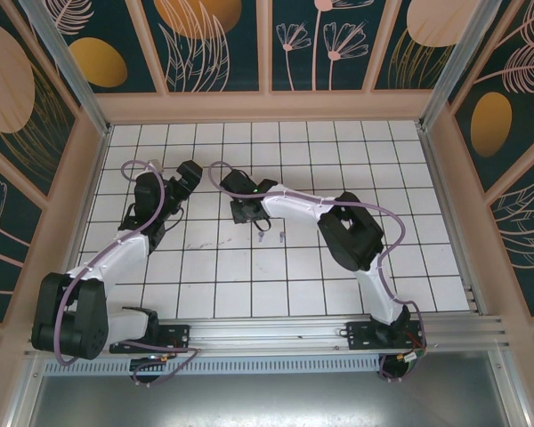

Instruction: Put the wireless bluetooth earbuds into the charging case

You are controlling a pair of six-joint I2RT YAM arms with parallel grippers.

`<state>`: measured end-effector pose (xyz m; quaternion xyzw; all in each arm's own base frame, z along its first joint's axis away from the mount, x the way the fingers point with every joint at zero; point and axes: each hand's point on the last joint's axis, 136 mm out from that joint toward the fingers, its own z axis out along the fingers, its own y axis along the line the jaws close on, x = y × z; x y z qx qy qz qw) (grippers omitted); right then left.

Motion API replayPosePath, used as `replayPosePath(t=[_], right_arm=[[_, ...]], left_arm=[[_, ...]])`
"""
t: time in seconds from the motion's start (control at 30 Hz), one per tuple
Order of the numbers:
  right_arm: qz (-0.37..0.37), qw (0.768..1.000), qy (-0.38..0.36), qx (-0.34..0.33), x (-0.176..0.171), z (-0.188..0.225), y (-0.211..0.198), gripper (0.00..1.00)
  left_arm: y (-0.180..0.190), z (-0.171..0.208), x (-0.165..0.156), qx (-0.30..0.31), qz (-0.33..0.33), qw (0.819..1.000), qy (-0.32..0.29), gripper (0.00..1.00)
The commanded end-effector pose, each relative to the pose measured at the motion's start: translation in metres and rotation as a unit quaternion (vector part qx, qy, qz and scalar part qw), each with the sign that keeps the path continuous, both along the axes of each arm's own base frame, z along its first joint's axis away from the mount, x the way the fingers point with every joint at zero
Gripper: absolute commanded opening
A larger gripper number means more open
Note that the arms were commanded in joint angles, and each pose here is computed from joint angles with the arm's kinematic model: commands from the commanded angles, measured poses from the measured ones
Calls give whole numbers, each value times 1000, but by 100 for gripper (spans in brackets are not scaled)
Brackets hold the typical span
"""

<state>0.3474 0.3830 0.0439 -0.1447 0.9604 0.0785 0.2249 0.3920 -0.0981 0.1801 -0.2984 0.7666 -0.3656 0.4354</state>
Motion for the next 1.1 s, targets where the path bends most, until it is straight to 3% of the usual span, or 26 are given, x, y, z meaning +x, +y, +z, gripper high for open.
replayPosePath(t=[0.0,0.5,0.77,1.07], right_arm=[[1,1000,-4,-18,2,1,-8,43],[-29,999,25,-38,3,-17,-10,48],[-36,998,30,-43,3,-23,-11,61],[-43,998,35,-35,3,-24,-6,61]], left_arm=[[-6,12,6,7,-13,1000,-18,99],[-4,10,4,5,-10,1000,-17,99],[-4,10,3,2,-10,1000,-20,99],[-3,11,2,4,-9,1000,-22,99]])
